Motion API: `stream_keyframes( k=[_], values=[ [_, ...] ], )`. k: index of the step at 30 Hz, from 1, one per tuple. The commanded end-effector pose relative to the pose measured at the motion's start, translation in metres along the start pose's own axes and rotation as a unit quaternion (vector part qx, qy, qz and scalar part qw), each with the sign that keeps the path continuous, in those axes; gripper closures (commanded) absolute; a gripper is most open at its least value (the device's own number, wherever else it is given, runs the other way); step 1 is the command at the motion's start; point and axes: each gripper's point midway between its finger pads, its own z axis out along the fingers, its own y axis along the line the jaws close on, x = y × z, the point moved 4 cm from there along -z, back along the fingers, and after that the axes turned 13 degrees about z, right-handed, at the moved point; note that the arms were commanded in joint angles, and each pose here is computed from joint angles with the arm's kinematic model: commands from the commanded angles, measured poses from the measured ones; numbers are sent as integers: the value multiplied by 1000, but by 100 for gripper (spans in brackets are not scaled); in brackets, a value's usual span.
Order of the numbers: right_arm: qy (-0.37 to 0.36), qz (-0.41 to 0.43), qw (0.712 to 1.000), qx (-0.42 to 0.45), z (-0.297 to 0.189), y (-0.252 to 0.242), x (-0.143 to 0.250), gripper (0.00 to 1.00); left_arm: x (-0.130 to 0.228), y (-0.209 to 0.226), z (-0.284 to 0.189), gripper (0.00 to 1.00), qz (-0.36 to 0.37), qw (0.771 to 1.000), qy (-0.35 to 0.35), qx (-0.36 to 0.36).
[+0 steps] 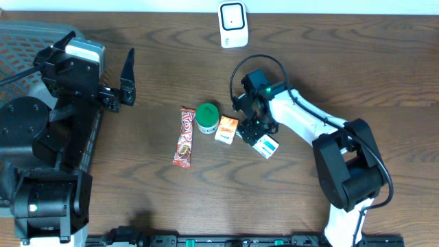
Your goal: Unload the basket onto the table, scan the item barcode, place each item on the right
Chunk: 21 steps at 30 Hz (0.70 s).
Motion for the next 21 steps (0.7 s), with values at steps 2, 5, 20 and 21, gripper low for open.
stream_keyframes(
  k=[2, 5, 20, 21],
  values=[
    [70, 31, 997, 3, 40, -2, 44, 30, -5, 0, -3, 6, 5, 1000, -10, 0],
    [70, 53, 996, 4, 46, -3, 49, 39, -5, 0, -3, 6, 5, 1000, -10, 0],
    [59, 117, 981, -144, 23, 33, 23, 59, -5, 0, -3, 6, 5, 1000, -10, 0],
    [60, 119, 980, -147, 19, 34, 21, 60, -5, 0, -3, 6, 5, 1000, -10, 0]
  ],
)
